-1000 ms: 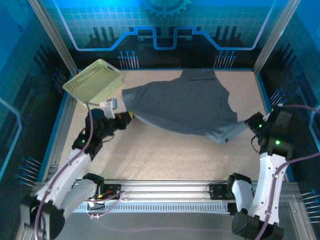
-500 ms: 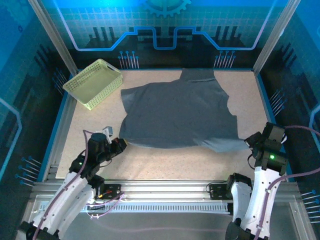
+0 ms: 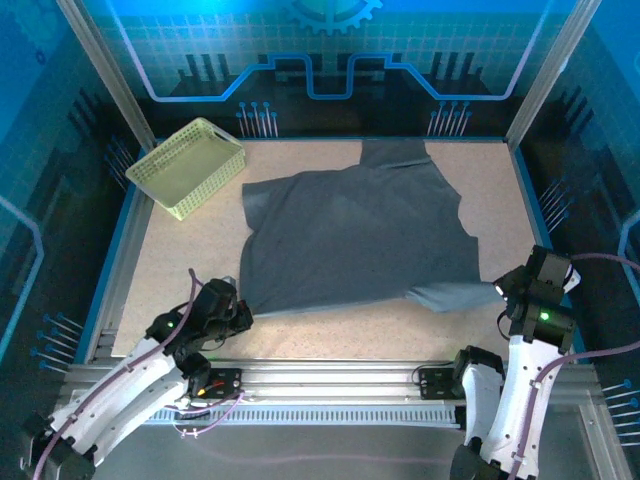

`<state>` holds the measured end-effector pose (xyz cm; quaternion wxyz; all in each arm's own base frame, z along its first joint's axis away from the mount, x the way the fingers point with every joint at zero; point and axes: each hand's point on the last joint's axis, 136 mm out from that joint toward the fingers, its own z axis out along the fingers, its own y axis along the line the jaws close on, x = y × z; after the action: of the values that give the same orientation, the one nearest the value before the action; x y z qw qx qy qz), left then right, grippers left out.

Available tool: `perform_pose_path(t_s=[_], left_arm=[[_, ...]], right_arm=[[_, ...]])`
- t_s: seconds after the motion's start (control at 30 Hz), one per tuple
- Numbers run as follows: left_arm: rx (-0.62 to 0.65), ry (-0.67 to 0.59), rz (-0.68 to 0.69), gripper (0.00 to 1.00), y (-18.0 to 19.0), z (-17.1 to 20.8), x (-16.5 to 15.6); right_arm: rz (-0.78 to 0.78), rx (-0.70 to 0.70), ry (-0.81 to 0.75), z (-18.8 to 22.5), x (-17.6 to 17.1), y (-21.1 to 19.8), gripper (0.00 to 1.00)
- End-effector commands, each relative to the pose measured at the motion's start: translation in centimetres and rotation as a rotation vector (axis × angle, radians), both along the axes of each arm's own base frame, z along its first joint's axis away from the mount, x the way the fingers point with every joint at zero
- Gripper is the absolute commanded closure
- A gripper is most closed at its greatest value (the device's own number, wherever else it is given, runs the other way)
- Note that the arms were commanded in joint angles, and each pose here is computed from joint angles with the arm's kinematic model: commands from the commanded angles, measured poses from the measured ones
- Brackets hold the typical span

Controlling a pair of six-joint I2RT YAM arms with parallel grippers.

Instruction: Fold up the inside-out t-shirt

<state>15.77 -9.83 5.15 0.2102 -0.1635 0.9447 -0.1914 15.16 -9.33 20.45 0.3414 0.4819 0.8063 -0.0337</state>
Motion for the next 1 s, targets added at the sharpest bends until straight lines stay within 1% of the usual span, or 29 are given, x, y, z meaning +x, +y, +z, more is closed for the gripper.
perform_pose_path(t_s=[0.0,0.07,0.2,0.27,0.33,0.4,0.5,0.67,0.8,0.97], left_arm=[[0.038,-0.064,0.033,1.0,0.2,2.4,1.9],[0.053,-0.11,0.044,1.0,-0.1,3.8,3.6],[0.105,-0.165,0.042,1.0,-1.0,6.4,7.2],[0.146,-0.165,0.069,1.0,-0.6,6.8,8.6],[0.172,-0.151,0.123,1.0,0.4,6.7,9.6],[0.181,-0.13,0.187,0.96,1.6,6.2,10.1],[0.153,-0.118,0.238,0.99,2.5,5.5,11.2],[0.192,-0.102,0.291,1.0,4.1,4.9,12.5],[0.201,-0.088,0.294,1.0,4.7,4.0,13.5],[0.2,-0.048,0.238,0.99,3.7,2.5,14.6]], right_arm=[[0.091,-0.004,-0.083,1.1,2.2,0.6,1.0],[0.16,0.01,-0.092,1.1,4.1,1.3,1.0],[0.259,0.006,0.021,0.0,7.5,2.2,1.0],[0.303,-0.005,0.041,-0.3,9.4,2.7,1.0],[0.334,-0.019,0.042,-0.3,11.4,3.0,1.0],[0.351,-0.023,0.049,-0.1,13.2,3.2,1.0],[0.379,-0.028,0.06,0.1,16.1,3.7,1.0],[0.367,-0.089,0.082,0.7,19.8,3.3,1.0],[0.376,-0.117,0.103,0.1,22.7,3.1,1.0],[0.405,-0.127,0.122,-0.6,25.5,3.4,1.0]])
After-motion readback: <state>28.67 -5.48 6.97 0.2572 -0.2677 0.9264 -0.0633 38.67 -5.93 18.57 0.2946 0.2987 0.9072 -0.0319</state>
